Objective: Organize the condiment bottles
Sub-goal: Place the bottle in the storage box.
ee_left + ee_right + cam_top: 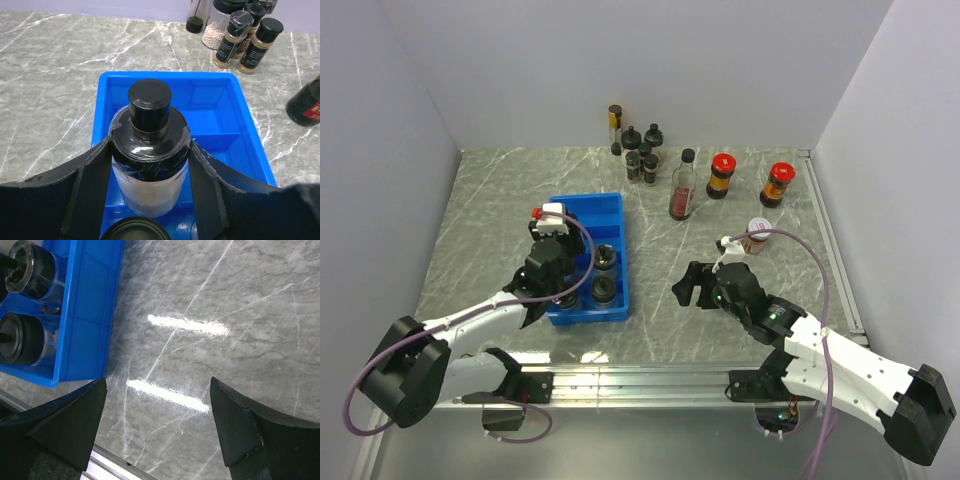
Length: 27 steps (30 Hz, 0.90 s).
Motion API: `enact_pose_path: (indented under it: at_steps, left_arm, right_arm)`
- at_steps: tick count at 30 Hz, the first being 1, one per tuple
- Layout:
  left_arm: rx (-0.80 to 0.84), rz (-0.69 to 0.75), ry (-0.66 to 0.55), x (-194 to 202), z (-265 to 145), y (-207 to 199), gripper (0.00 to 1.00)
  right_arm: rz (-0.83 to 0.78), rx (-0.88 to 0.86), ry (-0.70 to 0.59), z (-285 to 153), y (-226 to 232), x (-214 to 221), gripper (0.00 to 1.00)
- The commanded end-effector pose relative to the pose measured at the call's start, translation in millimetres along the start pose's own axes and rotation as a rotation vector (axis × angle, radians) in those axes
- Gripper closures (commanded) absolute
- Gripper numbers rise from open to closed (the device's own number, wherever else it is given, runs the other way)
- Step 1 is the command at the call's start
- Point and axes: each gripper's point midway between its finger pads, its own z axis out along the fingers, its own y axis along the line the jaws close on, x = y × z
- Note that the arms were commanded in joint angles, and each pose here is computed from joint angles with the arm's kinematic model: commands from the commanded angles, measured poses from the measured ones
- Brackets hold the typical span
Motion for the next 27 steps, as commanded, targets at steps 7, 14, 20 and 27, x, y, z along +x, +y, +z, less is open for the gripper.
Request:
enact_pose_path:
  at_steps: [7, 14, 20, 27]
  left_arm:
    - [-0.052, 0.038, -0.049, -10, 11, 2, 1.00]
    - [-0.060, 0.042, -0.079, -18, 19, -1, 1.00]
    - [-0.052, 0.037, -0.109, -27, 22, -5, 1.00]
    - [-0.053, 0.033, -0.119, -26, 20, -4, 1.00]
  right_arm:
    - [0.000, -0.018, -0.031, -1, 6, -8, 0.10]
    - [-0.005, -0.011, -0.029, -1, 6, -9, 0.10]
    - [-0.009, -0.004, -0.031, -1, 4, -9, 0.10]
    - [-0.010, -0.003, -0.030, 1, 3, -7, 0.09]
